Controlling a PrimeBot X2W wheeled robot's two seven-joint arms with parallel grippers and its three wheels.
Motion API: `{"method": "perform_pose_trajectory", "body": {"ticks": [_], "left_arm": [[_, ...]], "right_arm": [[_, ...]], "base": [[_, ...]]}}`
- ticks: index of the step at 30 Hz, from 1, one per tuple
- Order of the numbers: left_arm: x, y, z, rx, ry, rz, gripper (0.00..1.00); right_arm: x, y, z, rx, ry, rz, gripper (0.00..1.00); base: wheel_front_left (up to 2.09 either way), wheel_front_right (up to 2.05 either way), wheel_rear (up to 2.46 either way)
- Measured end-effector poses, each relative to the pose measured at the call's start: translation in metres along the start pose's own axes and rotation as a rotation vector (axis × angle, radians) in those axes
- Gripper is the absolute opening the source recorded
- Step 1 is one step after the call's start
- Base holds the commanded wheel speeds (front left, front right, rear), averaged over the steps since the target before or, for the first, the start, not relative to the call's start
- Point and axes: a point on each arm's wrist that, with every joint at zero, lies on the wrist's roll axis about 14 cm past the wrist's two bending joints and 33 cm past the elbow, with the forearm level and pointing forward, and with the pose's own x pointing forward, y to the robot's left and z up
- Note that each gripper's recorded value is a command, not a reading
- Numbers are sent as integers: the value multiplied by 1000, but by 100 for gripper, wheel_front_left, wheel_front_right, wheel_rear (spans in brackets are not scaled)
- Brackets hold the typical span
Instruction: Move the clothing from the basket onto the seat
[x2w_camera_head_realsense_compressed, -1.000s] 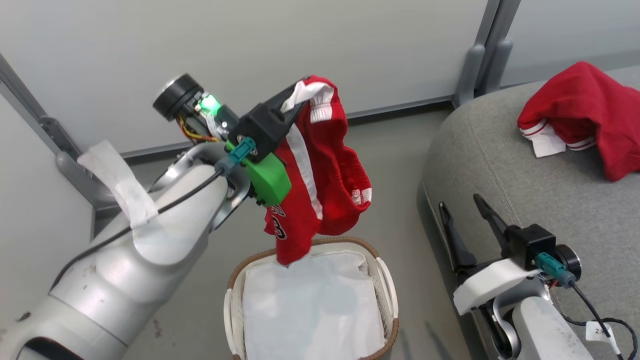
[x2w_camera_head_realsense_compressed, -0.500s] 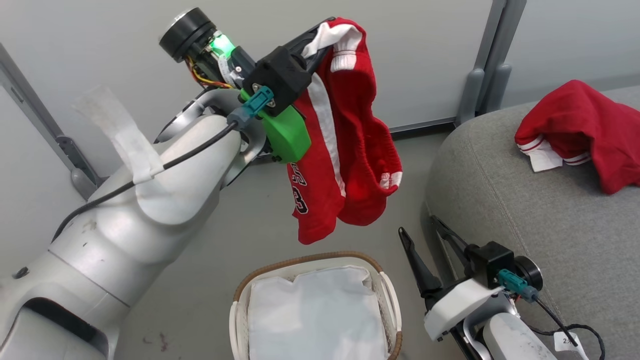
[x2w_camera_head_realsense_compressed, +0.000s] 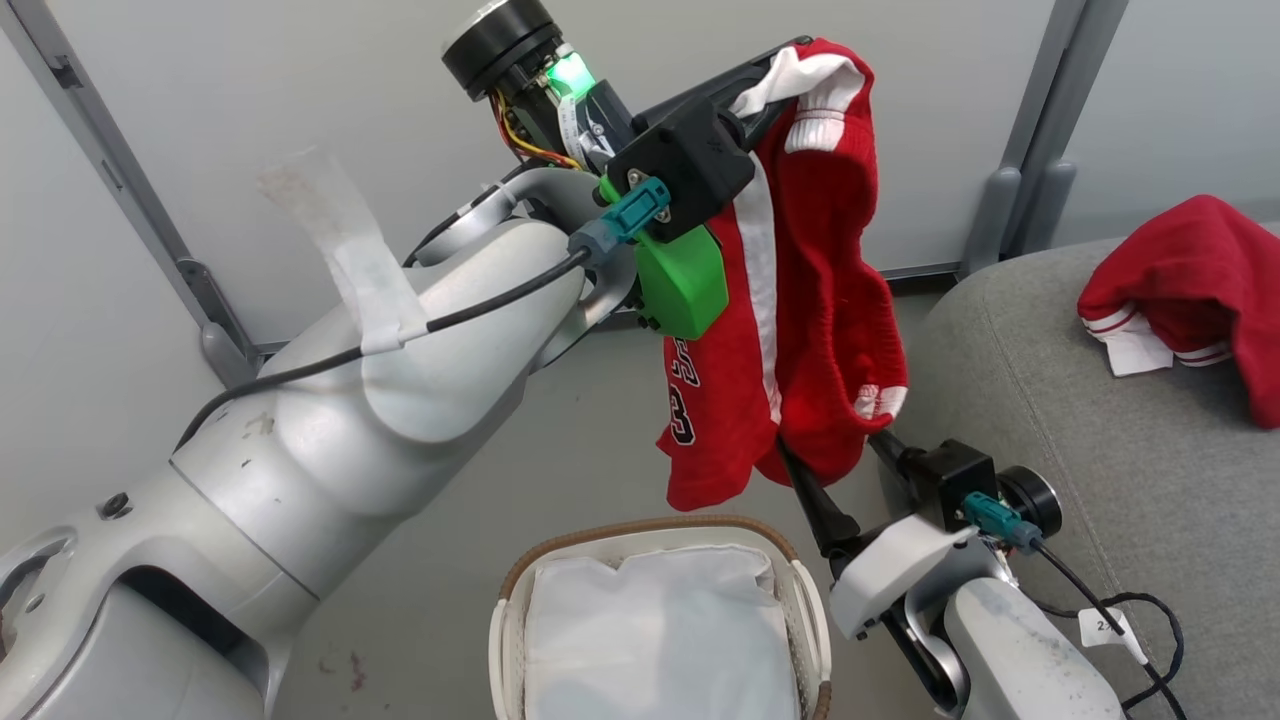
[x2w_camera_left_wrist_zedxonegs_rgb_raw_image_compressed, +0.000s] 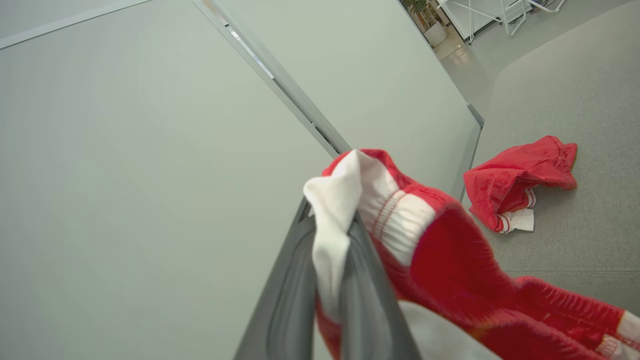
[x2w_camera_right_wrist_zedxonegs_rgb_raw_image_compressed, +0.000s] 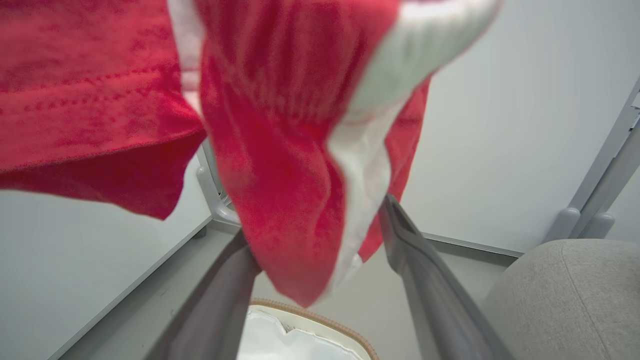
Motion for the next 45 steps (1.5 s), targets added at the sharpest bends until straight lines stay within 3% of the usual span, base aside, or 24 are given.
{"method": "perform_pose_trajectory", "body": {"ticks": [4, 5, 6, 7, 27, 29, 32, 45], "left_arm": [[-5, -2, 6, -4, -10, -4, 0], [-6, -2, 7, -6, -11, -2, 0], [-8, -1, 7, -8, -11, 2, 0], [-10, 1, 6, -10, -6, 7, 0], [-60, -11, -78, -283, 151, 163, 0], [-63, -16, -85, -323, 163, 182, 24], [-70, -32, -101, -397, 191, 204, 100], [-96, -100, -144, -688, 269, 304, 100]], "right_arm": [[10, 3, 11, -15, -28, 17, 100], [12, 4, 14, -21, -35, 22, 38], [15, 5, 17, -25, -43, 26, 15], [16, 5, 19, -28, -49, 29, 0], [21, -8, 45, -50, -133, -10, 0], [21, -9, 45, -50, -134, -13, 0], [22, -13, 46, -54, -140, -23, 0], [25, -32, 51, -89, -155, -70, 0]], "base": [[0, 0, 0], [0, 0, 0], [0, 0, 0], [0, 0, 0], [0, 0, 0], [0, 0, 0], [0, 0, 0], [0, 0, 0]]}}
